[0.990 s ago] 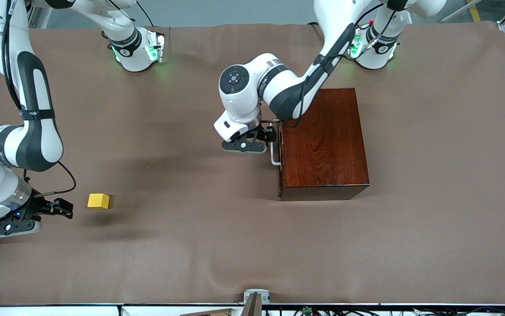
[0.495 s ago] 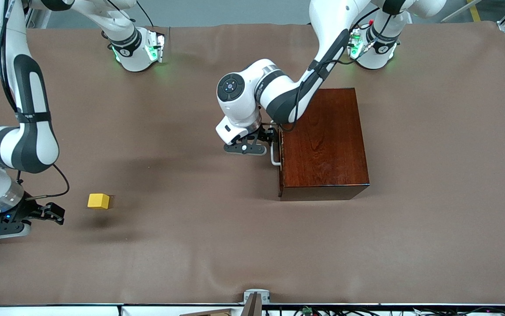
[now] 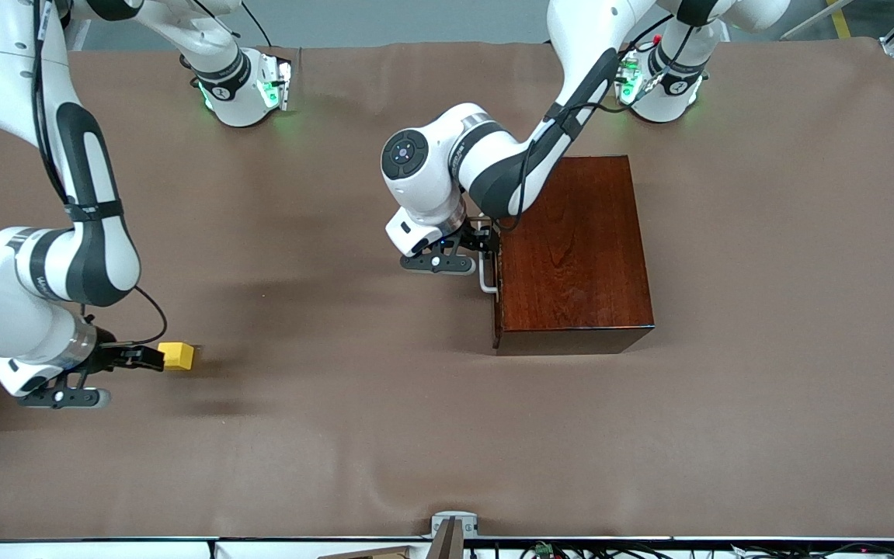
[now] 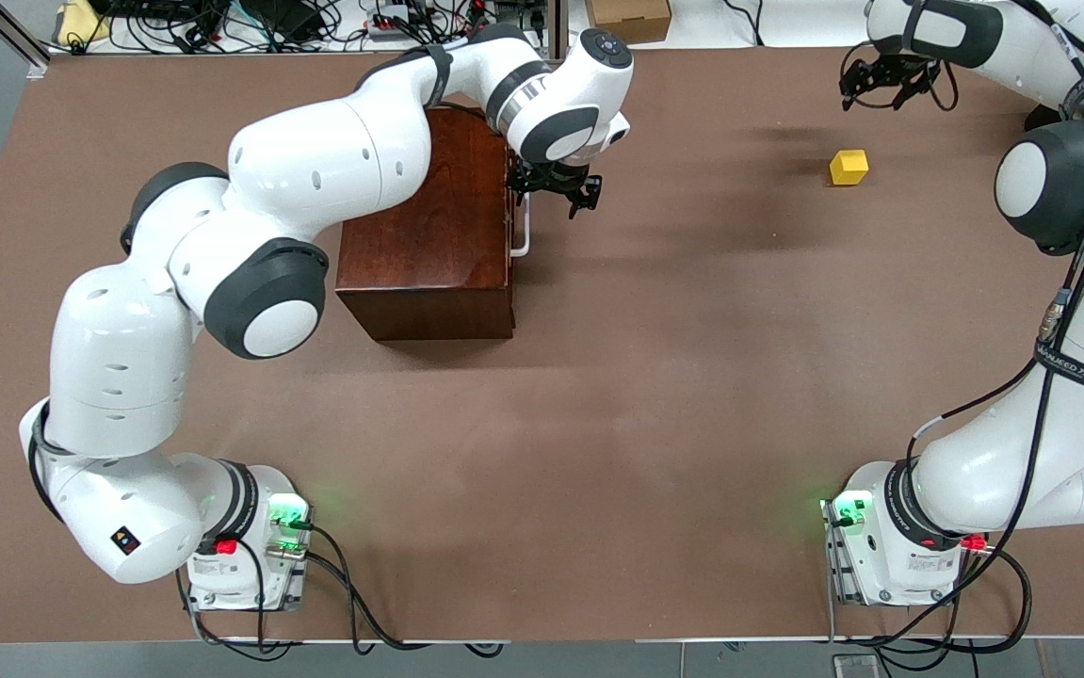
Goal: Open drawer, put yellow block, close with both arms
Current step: 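Lower the right gripper onto the yellow cube and close on it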
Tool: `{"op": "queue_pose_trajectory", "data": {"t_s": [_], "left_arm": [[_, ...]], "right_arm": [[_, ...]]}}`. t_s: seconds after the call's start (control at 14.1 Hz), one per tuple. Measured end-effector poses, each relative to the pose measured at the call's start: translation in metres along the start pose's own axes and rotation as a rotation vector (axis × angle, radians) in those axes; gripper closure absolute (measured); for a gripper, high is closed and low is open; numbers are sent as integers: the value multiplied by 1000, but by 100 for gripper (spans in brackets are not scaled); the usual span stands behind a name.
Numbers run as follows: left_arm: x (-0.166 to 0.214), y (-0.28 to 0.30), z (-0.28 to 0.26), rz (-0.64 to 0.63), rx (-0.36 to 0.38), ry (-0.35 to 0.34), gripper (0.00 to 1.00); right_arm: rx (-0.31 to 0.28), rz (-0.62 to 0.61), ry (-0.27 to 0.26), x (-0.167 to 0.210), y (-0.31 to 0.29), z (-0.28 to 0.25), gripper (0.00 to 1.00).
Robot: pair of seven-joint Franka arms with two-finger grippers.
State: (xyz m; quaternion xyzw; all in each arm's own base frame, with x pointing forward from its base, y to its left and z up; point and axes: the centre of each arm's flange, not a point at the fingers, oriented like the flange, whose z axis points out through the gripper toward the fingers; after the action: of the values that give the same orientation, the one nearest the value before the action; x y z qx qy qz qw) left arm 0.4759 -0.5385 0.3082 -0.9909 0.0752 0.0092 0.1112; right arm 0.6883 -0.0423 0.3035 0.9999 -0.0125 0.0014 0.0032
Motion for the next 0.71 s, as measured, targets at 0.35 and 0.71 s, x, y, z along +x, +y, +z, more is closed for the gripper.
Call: {"op": "queue_pose_trajectory", "data": {"t_s": [0.35,0.71], "left_arm": [[-2,3,3,-18,2,-5,0],[-8,11,11,-39,10,-13,0]], "right_arm": [[-1,6,-57,-13,1,28,0],[-4,11,-75,-15,2,53,0]]}}
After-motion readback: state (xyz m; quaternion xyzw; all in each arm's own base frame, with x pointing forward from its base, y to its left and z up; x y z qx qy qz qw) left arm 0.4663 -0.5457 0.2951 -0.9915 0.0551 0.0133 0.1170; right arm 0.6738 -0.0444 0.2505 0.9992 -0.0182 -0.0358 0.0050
